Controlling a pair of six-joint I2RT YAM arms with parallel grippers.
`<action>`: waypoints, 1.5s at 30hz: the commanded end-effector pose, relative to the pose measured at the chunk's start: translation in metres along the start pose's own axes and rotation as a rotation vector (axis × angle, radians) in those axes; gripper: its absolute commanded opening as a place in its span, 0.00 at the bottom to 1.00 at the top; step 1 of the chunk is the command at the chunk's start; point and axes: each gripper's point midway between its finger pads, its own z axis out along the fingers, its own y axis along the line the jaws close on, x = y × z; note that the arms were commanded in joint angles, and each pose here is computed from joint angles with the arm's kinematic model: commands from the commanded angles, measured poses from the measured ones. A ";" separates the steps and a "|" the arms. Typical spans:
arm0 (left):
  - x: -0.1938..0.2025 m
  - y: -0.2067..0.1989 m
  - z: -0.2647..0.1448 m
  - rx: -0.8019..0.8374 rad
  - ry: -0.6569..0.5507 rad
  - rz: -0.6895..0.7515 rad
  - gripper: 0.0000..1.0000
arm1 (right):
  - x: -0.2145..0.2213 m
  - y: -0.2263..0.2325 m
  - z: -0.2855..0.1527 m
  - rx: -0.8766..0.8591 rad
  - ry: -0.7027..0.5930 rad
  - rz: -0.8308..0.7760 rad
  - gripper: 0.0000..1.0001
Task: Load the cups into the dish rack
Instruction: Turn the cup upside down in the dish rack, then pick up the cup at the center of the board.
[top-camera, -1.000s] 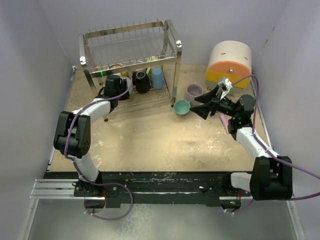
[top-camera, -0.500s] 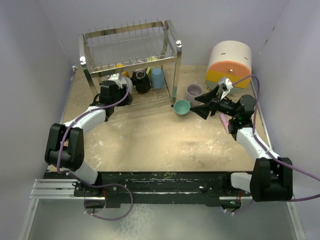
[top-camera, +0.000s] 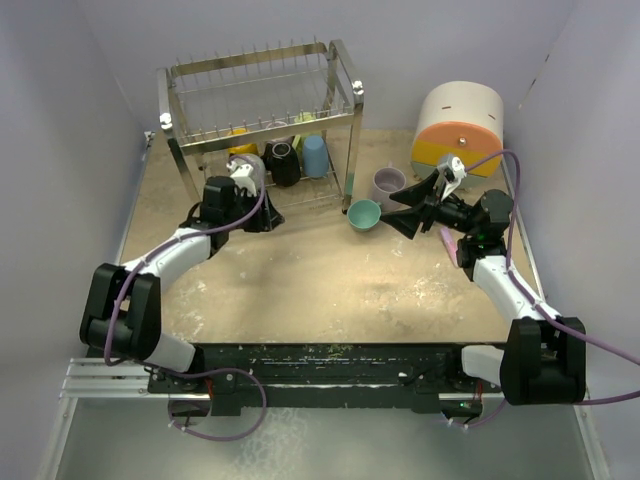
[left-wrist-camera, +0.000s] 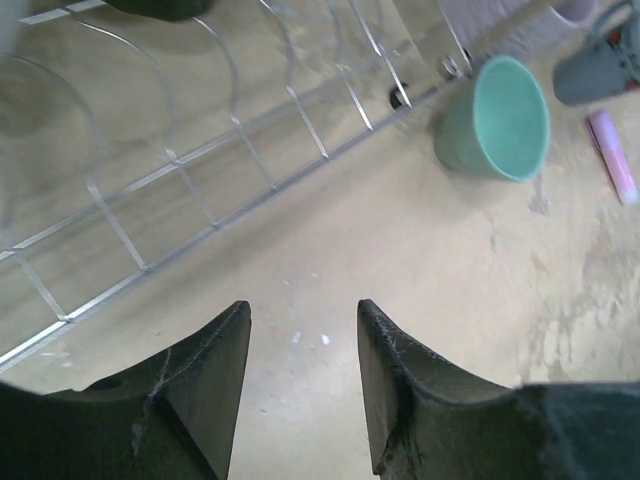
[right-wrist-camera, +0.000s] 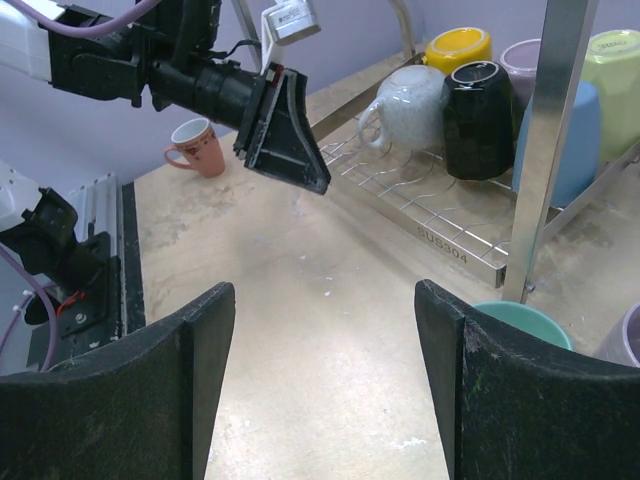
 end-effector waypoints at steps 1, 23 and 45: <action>0.008 -0.041 -0.009 0.142 0.021 0.036 0.50 | -0.026 0.010 0.000 -0.028 -0.032 -0.103 0.74; 0.036 -0.074 -0.137 0.065 0.013 -0.102 0.50 | -0.026 0.009 0.001 -0.031 -0.029 -0.101 0.74; -0.001 0.056 -0.222 -0.693 -0.203 -0.137 0.91 | -0.028 0.011 0.000 -0.028 -0.027 -0.113 0.74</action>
